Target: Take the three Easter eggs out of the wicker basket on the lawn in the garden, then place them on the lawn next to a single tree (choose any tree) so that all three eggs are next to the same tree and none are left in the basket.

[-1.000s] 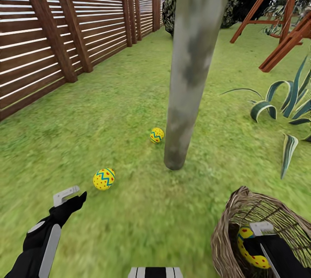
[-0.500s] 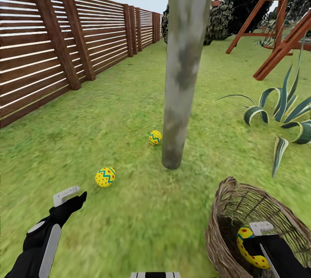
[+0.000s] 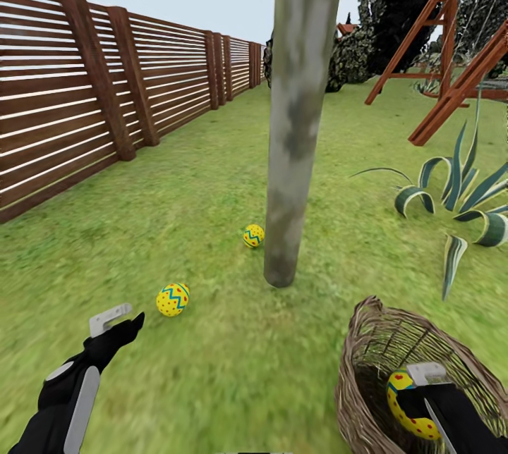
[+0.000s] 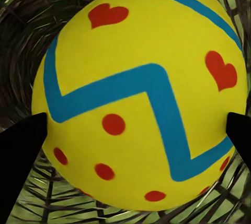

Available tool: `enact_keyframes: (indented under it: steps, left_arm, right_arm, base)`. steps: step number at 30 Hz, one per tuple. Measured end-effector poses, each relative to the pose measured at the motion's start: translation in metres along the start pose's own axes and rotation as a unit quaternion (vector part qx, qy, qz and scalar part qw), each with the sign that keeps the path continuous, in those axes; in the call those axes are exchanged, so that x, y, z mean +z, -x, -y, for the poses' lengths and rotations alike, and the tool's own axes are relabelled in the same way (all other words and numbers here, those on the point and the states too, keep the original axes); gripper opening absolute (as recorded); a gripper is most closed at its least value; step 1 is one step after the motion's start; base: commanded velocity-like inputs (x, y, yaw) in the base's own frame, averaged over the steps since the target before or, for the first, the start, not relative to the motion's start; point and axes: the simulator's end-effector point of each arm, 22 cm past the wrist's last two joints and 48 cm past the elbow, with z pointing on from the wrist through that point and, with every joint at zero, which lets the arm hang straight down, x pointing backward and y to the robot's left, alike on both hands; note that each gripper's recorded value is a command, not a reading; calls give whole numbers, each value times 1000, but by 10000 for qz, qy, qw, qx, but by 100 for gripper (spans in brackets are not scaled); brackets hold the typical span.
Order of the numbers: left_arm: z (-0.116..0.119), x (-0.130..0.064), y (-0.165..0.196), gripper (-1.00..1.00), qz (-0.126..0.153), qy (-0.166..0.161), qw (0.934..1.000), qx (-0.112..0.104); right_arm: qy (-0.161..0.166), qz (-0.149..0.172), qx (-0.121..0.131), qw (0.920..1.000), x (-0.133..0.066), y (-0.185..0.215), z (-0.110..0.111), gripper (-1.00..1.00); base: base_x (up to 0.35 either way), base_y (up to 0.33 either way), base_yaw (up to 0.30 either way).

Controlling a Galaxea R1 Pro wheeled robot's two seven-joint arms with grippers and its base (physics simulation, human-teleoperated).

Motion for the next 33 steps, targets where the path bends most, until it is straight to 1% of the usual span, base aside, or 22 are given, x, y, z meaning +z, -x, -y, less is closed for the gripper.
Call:
enact_keyframes:
  steps: [7,12,24,27,33]
  left_arm:
    - [4,-7,13,100,127,-54,9999,-32]
    - [12,-13,20,100,201,-121,9997,-85]
    - [19,-27,41,100,414,-220,9988,-124]
    - [20,-31,47,100,480,-237,9985,-149]
    - [24,-38,57,100,577,-289,9978,-171]
  right_arm:
    - [1,132,35,9999,-9,9,2,-100]
    - [50,237,80,9997,-16,16,-4,-100]
    - [28,469,126,9988,-33,31,1,-100]
    - [41,416,136,9990,-33,26,1,-100]
    - [37,525,161,9985,-41,33,2,-100]
  base:
    - [0,0,0]
    - [0,0,0]
    - [-15,4,0]
    - [-105,55,6]
    - [-5,2,199]
